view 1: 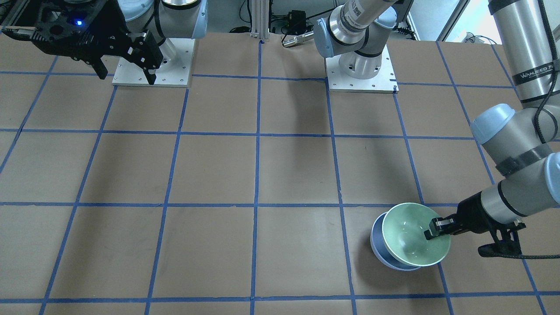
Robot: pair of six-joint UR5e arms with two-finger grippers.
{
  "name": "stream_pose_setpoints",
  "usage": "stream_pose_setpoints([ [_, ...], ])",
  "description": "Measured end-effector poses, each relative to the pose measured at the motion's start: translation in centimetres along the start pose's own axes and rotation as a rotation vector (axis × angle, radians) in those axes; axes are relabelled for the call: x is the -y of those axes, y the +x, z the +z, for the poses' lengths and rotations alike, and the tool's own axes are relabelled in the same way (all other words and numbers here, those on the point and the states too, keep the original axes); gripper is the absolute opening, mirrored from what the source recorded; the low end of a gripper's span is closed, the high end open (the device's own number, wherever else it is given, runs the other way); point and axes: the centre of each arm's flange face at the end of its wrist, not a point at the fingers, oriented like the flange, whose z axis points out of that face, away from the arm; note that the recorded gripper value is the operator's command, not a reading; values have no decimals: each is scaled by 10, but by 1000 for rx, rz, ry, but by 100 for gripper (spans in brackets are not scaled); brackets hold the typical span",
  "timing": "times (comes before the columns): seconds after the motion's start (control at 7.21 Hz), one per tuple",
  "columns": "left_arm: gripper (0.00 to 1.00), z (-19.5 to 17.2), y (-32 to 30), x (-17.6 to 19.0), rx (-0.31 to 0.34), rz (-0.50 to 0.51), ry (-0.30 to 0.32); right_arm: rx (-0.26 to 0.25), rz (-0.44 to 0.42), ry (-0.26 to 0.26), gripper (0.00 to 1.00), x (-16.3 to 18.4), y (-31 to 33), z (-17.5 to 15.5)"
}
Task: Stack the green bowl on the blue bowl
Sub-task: 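Lower the green bowl into the blue bowl with the left gripper, then open the left gripper and release the green bowl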
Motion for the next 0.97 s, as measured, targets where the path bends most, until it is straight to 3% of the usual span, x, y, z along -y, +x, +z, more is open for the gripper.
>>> stream_pose_setpoints([
  [0.28,0,-2,1,2,2,1,5,0,0,0,100,0,0,0],
  [0.42,55,-2,2,3,1,1,5,0,0,1,100,0,0,0],
  [0.55,100,-1,2,3,0,0,4,0,0,1,100,0,0,0],
  [0.97,100,-4,4,1,-5,-6,0,0,0,1,100,0,0,0],
])
